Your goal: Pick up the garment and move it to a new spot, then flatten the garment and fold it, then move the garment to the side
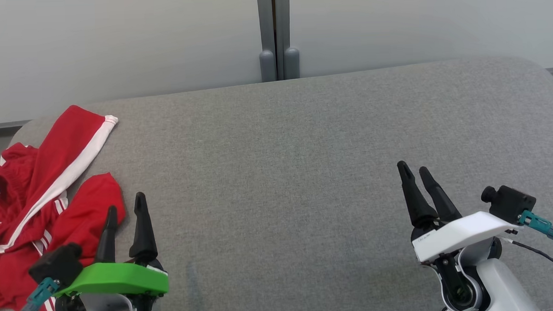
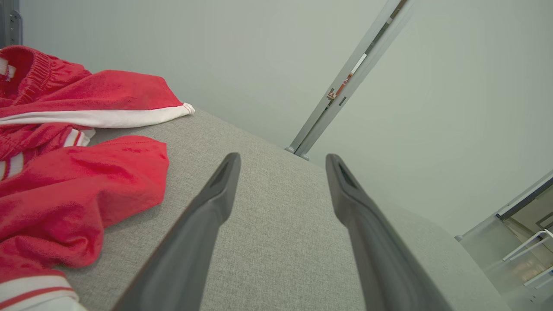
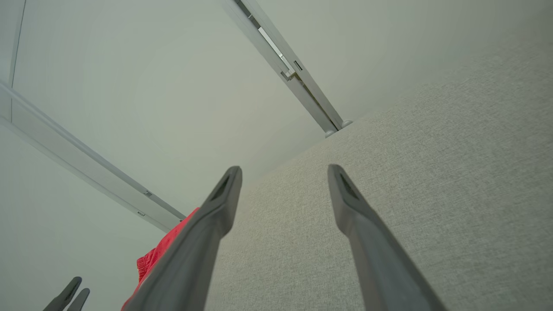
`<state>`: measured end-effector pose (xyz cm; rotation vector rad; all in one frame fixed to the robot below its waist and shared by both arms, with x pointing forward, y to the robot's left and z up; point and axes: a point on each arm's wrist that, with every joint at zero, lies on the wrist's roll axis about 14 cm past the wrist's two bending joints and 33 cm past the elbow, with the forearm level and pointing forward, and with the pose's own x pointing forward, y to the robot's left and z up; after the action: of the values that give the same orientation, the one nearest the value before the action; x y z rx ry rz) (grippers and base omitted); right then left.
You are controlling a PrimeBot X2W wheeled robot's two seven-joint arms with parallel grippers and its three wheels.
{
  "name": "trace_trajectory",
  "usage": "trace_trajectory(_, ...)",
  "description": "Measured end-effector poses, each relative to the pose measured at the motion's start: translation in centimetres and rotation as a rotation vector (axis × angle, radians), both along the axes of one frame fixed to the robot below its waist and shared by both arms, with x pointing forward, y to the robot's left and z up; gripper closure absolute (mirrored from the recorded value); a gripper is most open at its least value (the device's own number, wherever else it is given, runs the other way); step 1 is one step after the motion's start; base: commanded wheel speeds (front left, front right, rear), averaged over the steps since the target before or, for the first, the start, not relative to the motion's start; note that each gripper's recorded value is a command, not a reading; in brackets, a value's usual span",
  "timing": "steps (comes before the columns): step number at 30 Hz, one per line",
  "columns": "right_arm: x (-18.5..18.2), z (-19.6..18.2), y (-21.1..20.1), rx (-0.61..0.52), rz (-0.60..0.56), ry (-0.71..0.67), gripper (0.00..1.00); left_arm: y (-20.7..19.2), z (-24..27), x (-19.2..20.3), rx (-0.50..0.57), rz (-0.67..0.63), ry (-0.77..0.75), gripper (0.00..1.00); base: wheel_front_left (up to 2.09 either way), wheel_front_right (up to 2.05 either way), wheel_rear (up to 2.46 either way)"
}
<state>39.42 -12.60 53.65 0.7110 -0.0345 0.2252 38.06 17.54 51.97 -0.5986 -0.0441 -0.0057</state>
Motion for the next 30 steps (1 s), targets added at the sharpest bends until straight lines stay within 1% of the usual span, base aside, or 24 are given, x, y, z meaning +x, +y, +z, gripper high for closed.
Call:
trace_trajectory(8, -0.2, 0.1, -0.1, -0.123, -0.015, -0.036, 0.00, -0.3, 0.3, 0.0, 0.114, 0.000, -0.015, 0.00, 0.00, 0.00, 0.00)
trace_trajectory(18, -0.2, 0.3, 0.5, -0.204, -0.010, -0.067, 0.00, -0.9, 0.5, -0.1, 0.220, -0.009, -0.034, 0.00, 0.00, 0.00, 0.00)
trace_trajectory(30, -0.1, 0.7, 0.9, -0.295, -0.007, -0.115, 0.00, -1.1, 1.3, -0.1, 0.316, -0.006, -0.076, 0.00, 0.00, 0.00, 0.00)
